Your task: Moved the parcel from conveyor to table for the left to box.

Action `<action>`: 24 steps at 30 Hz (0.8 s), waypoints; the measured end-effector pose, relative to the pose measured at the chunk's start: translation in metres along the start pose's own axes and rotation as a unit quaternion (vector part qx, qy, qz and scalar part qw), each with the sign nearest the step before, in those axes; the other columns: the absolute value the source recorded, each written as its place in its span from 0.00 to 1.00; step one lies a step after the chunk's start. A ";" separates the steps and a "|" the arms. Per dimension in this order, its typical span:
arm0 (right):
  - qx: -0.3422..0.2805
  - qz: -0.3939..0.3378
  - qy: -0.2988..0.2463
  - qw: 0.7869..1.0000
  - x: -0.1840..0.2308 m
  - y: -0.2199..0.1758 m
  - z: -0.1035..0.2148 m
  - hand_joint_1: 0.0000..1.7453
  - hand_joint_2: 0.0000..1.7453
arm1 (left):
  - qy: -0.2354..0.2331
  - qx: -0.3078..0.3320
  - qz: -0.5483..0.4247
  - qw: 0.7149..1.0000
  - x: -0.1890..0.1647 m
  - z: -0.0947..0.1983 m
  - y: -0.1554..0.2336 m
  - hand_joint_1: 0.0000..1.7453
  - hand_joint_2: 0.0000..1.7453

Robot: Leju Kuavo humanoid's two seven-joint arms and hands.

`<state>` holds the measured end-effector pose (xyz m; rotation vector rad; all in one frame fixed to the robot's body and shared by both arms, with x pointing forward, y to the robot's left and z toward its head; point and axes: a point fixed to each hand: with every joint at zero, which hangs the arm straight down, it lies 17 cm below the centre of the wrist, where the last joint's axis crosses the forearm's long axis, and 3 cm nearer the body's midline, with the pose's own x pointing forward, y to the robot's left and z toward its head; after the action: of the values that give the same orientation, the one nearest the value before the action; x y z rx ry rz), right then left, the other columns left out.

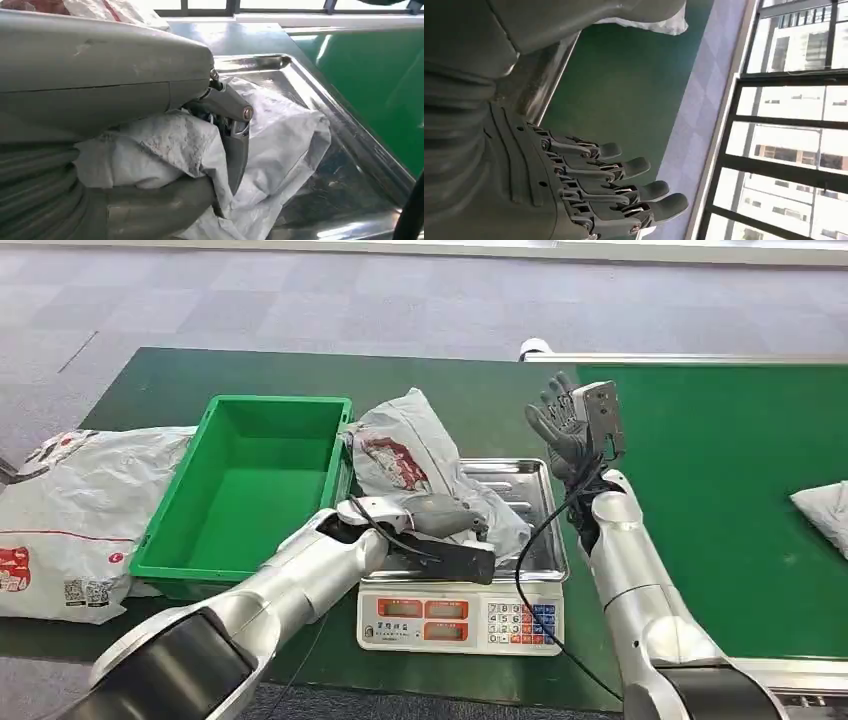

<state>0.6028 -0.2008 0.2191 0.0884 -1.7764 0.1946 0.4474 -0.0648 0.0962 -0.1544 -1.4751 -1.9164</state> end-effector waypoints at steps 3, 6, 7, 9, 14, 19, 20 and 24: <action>0.001 -0.001 0.000 1.000 0.000 0.001 -0.001 0.00 1.00 | 0.002 -0.002 -0.002 1.000 -0.001 0.001 -0.001 1.00 1.00; 0.003 -0.007 0.001 1.000 -0.001 0.002 0.000 0.00 1.00 | 0.008 0.002 -0.005 1.000 -0.004 0.001 0.000 1.00 1.00; 0.003 -0.009 0.001 1.000 -0.001 0.002 0.000 0.00 1.00 | 0.009 0.004 -0.007 1.000 -0.005 0.001 0.001 1.00 1.00; 0.004 -0.014 0.001 1.000 -0.002 0.003 0.000 0.00 1.00 | 0.010 0.010 -0.010 1.000 -0.006 0.001 0.003 1.00 1.00; -0.007 -0.027 -0.002 1.000 -0.002 -0.002 0.001 0.00 1.00 | 0.014 0.043 -0.041 0.998 -0.006 0.000 0.022 1.00 1.00; -0.018 -0.032 0.008 0.999 -0.016 -0.008 0.010 0.00 1.00 | 0.042 0.107 -0.163 0.980 -0.010 0.002 0.076 1.00 1.00; -0.019 -0.033 0.010 0.999 -0.018 -0.009 0.012 0.00 1.00 | 0.052 0.119 -0.197 0.972 -0.011 0.003 0.087 1.00 1.00; -0.019 -0.031 0.011 0.999 -0.024 -0.010 0.016 0.00 1.00 | 0.088 0.162 -0.331 0.926 -0.012 0.012 0.132 1.00 1.00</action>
<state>0.5941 -0.2142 0.1937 0.1133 -1.7531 0.1181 0.5299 -0.0621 0.2001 0.7373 -1.8371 -2.0643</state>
